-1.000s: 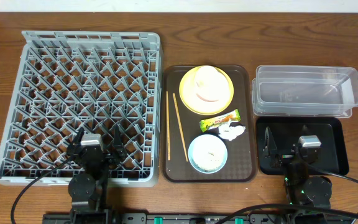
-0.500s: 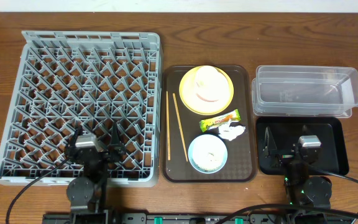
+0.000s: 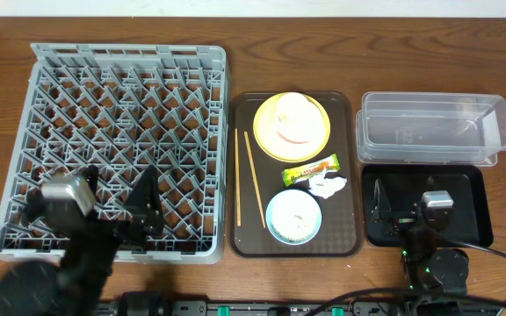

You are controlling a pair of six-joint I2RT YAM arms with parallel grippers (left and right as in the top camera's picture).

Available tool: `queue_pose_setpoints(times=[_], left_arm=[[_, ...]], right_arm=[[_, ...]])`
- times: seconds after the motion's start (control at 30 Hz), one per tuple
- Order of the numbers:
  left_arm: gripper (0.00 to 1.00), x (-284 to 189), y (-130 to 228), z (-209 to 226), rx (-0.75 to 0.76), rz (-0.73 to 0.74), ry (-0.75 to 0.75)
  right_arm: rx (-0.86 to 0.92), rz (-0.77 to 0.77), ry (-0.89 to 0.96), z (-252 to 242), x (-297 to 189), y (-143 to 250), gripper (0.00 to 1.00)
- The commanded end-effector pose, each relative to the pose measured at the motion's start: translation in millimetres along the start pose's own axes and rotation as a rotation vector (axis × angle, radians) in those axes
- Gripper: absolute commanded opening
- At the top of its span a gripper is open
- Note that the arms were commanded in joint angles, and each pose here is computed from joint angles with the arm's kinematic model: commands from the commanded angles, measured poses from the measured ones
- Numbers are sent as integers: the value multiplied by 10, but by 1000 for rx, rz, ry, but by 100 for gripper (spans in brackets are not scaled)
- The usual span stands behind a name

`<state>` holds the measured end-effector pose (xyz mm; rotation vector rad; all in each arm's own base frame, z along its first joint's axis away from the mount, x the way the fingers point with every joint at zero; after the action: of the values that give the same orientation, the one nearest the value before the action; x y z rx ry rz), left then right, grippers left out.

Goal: Sort waste into correct bins and load items into the dishwasher
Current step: 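Lift the left gripper from rest toward the brown tray, then move the left gripper over the chopsticks on the brown tray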

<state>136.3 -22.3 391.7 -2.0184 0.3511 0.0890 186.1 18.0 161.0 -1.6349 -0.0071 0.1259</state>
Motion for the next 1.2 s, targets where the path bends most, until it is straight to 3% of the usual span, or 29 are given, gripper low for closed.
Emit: queue_pose_setpoints(times=[0.0,0.1,0.23,0.43,0.7,0.73,0.77,0.9,1.0,1.17], left_arm=[[95,151,-196,-190,-57,233,21],[95,260,-207,-169,-118,408,-58],[95,602,-224,-83,-153,509,-105],[98,907,69,-15,-278,764,-89],[98,1157,624,210,-401,1115,-234],[91,1186,683,208,-401,1149,-240],[66,1238,766,194,-395,1190,-243],[39,1407,1042,79,-334,1286,-216],[38,1524,1256,-30,-289,1320,-229],[38,1726,1657,-158,-191,1275,-390]], right_arm=[[-9,4,-7,13,0,11,99],[-9,4,-7,13,0,11,99],[-9,4,-7,13,0,11,99],[-9,4,-8,14,0,11,99],[-9,4,-7,13,0,11,99],[-9,4,-8,14,0,11,99],[-9,4,-8,14,0,11,99],[-9,4,-7,13,0,11,99],[-9,4,-8,14,0,11,99],[-9,4,-7,13,0,11,99]])
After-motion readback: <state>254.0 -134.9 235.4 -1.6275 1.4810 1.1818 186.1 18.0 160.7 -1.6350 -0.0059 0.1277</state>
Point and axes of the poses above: each gripper's point midway between its finger pads, its own x axis out along the fingers, its own z axis along the line the jaws close on, y = z × x, the point moved 6 cm from there along -x, back along the fingers, and after that the axes turned 9 degrees about -x, right-handed, at the moved point
